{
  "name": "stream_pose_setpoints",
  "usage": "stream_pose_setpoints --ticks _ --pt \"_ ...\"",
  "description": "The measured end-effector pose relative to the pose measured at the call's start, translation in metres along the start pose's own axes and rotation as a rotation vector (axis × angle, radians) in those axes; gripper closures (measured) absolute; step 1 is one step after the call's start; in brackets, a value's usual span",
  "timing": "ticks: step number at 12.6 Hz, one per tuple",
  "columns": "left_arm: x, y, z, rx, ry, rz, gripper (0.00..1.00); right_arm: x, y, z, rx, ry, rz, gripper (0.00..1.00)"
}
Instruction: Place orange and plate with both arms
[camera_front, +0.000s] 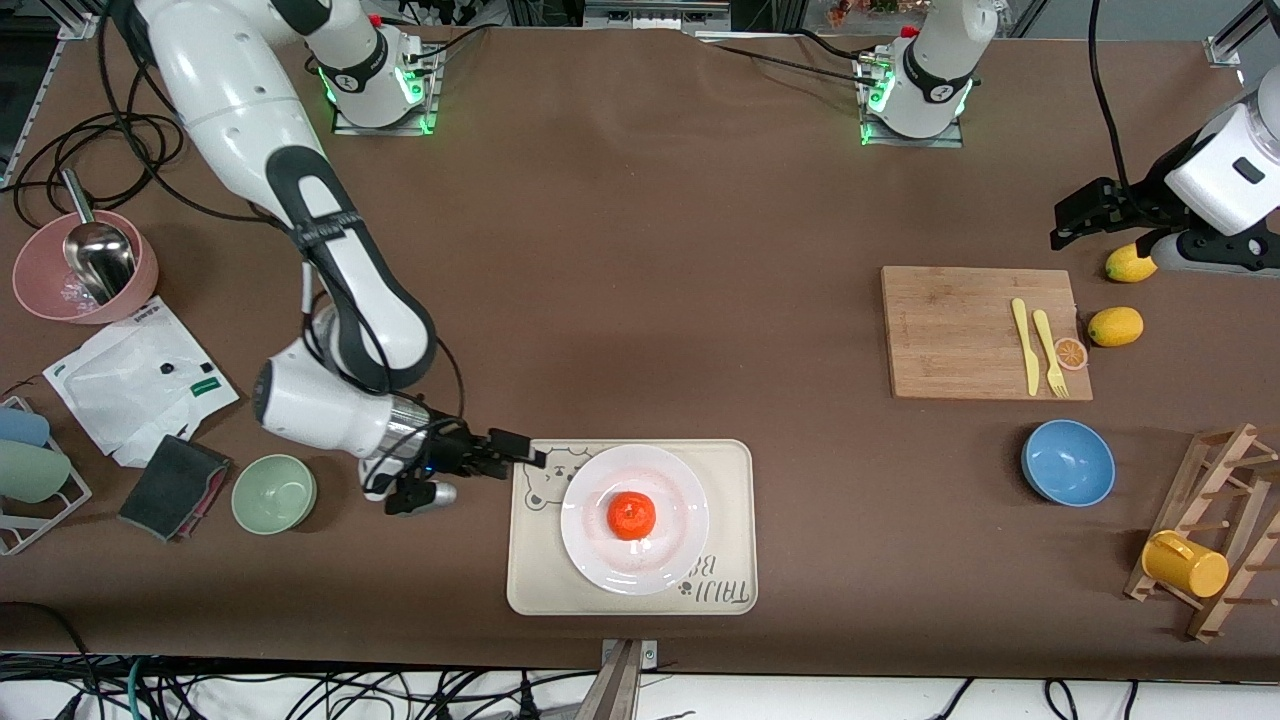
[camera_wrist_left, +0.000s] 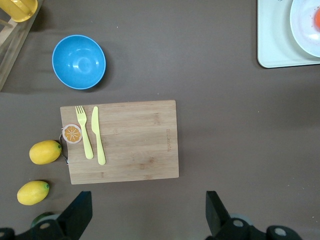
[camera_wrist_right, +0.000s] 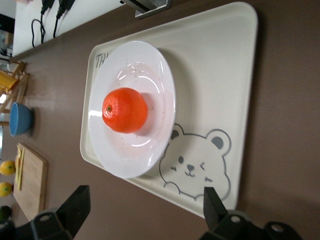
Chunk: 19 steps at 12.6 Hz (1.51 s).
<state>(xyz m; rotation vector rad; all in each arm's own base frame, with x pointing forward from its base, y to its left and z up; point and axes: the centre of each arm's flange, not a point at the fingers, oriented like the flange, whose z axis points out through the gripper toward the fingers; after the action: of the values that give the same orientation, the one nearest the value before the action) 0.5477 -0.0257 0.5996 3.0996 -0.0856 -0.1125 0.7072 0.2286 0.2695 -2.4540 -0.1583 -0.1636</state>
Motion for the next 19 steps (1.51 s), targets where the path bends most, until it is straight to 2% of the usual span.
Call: stream_pose_setpoints --ticks 5,7,10,13,16,19 --pt "0.000 0.000 0.000 0.000 -0.003 0.000 0.00 -0.048 -0.026 -0.141 -0.238 -0.173 -0.165 0.00" --pt "0.000 0.000 0.001 0.000 -0.006 0.000 0.00 -0.077 -0.045 -0.198 -0.352 -0.215 -0.182 0.00" --pt "-0.001 0.000 0.001 0.000 -0.013 0.000 0.00 -0.106 -0.076 -0.259 -0.511 -0.235 -0.164 0.00" --pt "-0.001 0.000 0.001 0.000 -0.016 0.000 0.00 -0.121 -0.096 -0.293 -0.577 -0.235 -0.155 0.00" --pt "-0.001 -0.003 0.001 -0.001 -0.016 -0.005 0.00 -0.122 -0.112 -0.322 -0.597 -0.227 -0.145 0.00" --pt "-0.002 -0.004 0.001 -0.001 -0.016 -0.008 0.00 -0.114 -0.106 -0.361 -0.608 -0.186 -0.106 0.00"
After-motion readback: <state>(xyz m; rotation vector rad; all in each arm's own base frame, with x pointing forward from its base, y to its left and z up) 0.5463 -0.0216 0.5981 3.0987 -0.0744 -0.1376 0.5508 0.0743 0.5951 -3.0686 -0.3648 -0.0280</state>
